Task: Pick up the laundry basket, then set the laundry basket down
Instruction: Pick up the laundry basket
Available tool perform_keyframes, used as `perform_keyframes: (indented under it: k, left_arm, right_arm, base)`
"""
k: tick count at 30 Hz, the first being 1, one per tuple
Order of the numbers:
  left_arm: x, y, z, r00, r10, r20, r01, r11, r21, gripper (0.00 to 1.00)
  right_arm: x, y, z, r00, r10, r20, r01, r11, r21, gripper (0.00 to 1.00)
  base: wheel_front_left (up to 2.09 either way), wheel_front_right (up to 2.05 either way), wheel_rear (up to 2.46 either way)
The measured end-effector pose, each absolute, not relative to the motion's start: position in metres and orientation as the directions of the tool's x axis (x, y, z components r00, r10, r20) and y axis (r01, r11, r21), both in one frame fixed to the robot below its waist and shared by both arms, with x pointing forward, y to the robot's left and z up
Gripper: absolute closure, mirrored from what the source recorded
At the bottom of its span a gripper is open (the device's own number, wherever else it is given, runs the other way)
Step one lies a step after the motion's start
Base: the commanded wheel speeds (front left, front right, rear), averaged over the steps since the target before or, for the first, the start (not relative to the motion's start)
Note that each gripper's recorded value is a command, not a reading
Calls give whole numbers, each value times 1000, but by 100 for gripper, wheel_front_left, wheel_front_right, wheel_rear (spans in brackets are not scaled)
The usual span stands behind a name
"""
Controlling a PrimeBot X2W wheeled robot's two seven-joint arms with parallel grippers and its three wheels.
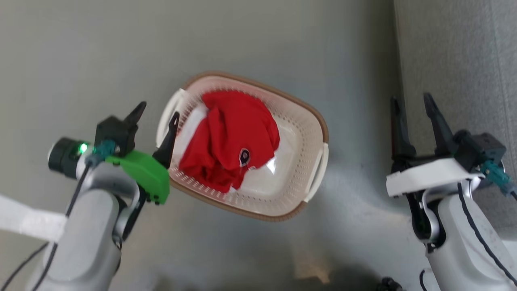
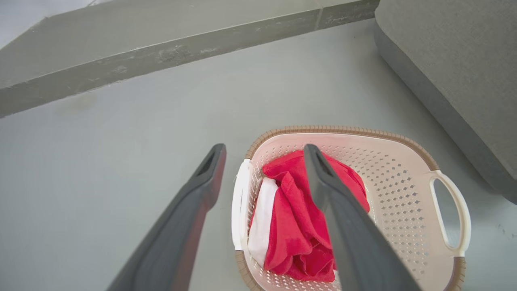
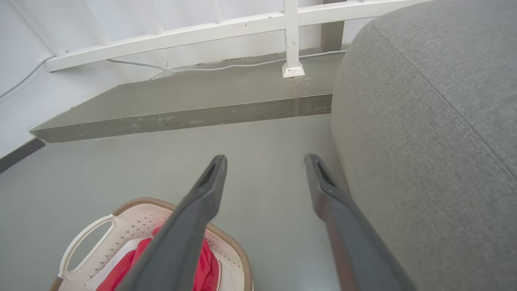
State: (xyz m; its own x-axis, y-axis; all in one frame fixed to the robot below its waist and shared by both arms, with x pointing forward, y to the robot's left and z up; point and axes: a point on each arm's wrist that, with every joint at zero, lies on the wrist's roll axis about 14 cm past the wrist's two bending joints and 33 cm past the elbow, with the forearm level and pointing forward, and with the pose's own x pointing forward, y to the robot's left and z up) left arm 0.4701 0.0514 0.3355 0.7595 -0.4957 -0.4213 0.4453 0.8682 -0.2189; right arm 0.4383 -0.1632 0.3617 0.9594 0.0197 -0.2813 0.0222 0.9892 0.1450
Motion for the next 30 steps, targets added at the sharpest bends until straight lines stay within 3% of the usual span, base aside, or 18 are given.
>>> perform_keyframes:
  k: [16, 30]
  left_arm:
    - [505, 47, 220, 544, -508, -667, 478, 842, -252, 0]
    - [471, 61, 112, 315, -447, -838, 398, 863, -310, 0]
  right_arm:
    - [480, -177, 329, 961, -13, -277, 50, 991, 124, 0]
    - [490, -196, 293, 945, -58, -323, 88, 993, 81, 0]
  base:
    - [0, 0, 0]
    - [0, 0, 0]
